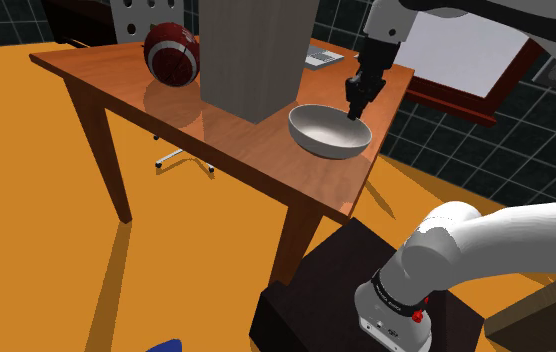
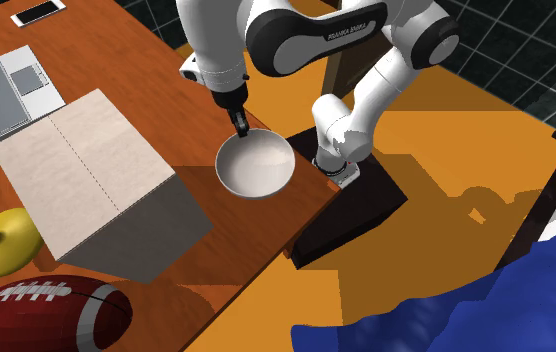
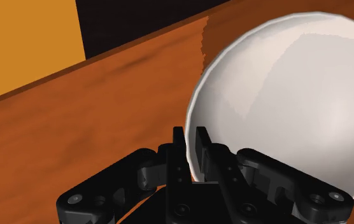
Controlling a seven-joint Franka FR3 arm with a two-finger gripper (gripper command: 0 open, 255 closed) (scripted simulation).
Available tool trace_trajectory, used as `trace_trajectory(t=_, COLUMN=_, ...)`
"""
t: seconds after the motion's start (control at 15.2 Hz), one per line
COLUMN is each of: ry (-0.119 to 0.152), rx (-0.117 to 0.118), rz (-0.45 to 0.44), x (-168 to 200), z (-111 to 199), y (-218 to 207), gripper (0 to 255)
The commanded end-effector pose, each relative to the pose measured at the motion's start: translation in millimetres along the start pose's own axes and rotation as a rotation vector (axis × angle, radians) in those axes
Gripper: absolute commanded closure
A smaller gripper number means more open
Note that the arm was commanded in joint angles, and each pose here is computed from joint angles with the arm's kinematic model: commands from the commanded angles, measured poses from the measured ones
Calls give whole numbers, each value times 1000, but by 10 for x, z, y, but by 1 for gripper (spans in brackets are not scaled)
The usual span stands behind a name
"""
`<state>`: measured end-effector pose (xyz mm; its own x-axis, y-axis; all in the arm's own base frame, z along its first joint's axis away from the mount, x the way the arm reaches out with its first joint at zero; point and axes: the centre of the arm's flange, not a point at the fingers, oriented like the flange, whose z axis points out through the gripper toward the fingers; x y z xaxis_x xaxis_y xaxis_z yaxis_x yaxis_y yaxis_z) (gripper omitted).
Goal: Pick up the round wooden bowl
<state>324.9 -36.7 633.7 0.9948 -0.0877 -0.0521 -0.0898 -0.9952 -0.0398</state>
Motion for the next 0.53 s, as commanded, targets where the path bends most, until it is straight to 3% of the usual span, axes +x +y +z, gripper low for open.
trace_trajectory(t=0.0, ry=-1, rx=0, rz=0, x=0, z=2, y=-2, gripper=255)
trace_trajectory(t=0.46, ry=-1, rx=0, rz=0, x=-19, z=-314, y=-12, gripper=255)
